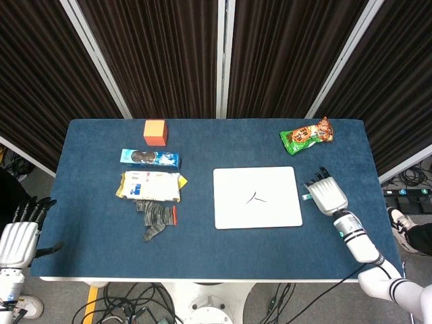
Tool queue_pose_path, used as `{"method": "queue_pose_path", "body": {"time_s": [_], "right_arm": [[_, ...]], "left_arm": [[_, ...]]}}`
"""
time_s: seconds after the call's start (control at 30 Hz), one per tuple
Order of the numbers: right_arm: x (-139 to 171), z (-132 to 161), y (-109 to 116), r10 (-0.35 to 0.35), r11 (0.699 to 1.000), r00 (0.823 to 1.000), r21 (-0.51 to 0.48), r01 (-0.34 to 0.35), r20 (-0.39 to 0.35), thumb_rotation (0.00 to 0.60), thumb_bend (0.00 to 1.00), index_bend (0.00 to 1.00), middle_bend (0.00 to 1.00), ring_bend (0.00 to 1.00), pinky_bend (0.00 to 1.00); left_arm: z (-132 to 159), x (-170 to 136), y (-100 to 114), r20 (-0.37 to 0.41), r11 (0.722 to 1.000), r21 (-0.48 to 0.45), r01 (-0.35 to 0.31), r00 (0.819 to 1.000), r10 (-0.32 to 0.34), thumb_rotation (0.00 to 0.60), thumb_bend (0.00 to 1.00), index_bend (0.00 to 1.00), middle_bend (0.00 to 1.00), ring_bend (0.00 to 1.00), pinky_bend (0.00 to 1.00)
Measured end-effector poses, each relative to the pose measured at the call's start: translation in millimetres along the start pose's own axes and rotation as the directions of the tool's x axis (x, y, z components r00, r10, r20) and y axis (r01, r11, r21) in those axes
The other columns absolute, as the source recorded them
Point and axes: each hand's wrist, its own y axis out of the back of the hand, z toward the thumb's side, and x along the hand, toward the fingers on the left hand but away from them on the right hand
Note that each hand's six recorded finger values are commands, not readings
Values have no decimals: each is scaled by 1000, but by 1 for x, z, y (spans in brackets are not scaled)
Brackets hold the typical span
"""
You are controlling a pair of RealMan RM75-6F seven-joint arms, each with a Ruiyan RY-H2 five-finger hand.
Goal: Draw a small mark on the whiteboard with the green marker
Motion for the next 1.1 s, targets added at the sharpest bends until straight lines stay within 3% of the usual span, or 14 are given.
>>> {"method": "queue_pose_path", "body": {"time_s": [0.3,0.47,0.77,0.93,1.1], "right_arm": [[-12,8,-17,35,999,999,19,-36,23,600,527,579,471,196,68],[-14,10,-18,40,999,999,32,-40,23,600,523,416,380,112,28],[-5,4,-17,40,999,999,27,-40,34,600,522,251,281,17,0],[10,-2,-3,-7,999,998,-35,9,56,600,516,245,284,46,11],[50,-13,24,-100,971,987,-205,124,125,600,500,240,282,96,100]], "left_arm": [[0,0,1,1,1000,3,0,1000,0,600,0,134,108,0,47],[-1,0,1,-6,1000,2,1,1000,-1,600,0,134,108,0,47],[0,1,3,0,1000,5,-4,1000,4,600,0,134,108,0,47],[1,3,5,7,1000,4,-17,1000,17,600,0,134,108,0,46],[4,5,4,14,1000,1,-29,999,29,600,0,134,108,0,47]]}}
